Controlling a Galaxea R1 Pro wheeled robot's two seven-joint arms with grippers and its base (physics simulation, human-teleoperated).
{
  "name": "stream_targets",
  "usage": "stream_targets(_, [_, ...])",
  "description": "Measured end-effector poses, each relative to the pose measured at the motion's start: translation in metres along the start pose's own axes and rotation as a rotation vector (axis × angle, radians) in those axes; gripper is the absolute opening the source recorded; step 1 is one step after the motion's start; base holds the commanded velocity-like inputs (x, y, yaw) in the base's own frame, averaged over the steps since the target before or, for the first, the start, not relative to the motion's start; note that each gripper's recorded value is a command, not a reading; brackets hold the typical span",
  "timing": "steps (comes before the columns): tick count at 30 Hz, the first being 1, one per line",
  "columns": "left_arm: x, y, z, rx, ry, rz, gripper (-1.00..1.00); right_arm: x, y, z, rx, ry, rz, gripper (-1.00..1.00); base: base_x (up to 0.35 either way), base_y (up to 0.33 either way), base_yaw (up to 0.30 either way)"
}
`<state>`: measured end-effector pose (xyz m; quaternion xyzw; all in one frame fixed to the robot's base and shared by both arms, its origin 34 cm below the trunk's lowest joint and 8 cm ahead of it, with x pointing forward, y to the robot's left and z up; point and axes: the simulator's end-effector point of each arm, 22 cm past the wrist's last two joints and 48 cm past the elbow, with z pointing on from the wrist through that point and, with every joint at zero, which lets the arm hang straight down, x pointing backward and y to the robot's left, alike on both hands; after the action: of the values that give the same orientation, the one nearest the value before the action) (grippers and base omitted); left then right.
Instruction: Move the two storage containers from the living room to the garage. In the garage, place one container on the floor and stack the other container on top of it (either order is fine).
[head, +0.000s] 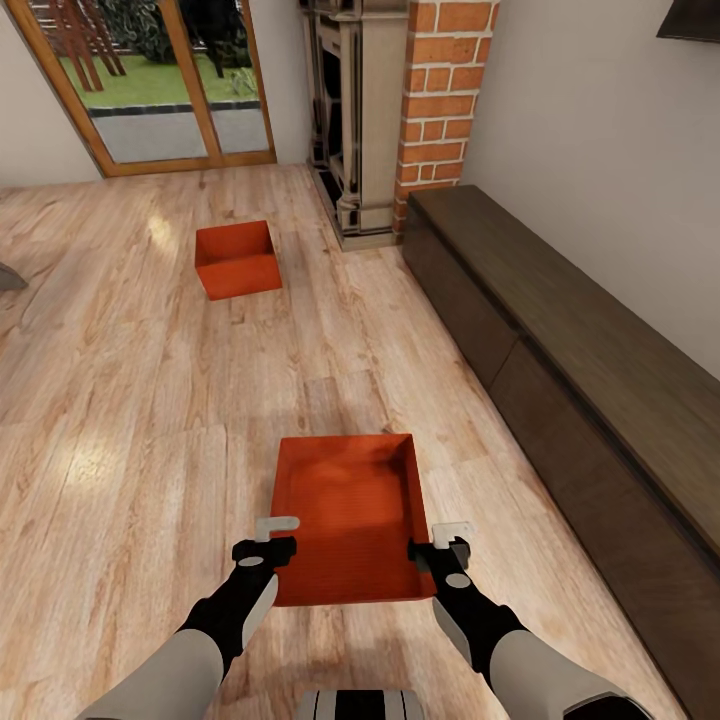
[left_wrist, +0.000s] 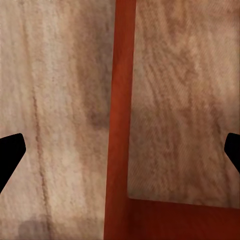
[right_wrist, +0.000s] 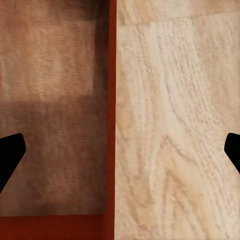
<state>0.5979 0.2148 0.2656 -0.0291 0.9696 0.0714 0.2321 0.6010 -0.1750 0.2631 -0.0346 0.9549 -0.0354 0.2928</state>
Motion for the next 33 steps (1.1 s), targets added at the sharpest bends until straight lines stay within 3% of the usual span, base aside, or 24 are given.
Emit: stream_targets(33, [0.0033,0.0084,0.0019,-0.011,0.005,0.011,1.00,0.0005,0.0016,-0.0003,-0.001,0.002,0.004,1.00,0.000,0.000,0.000])
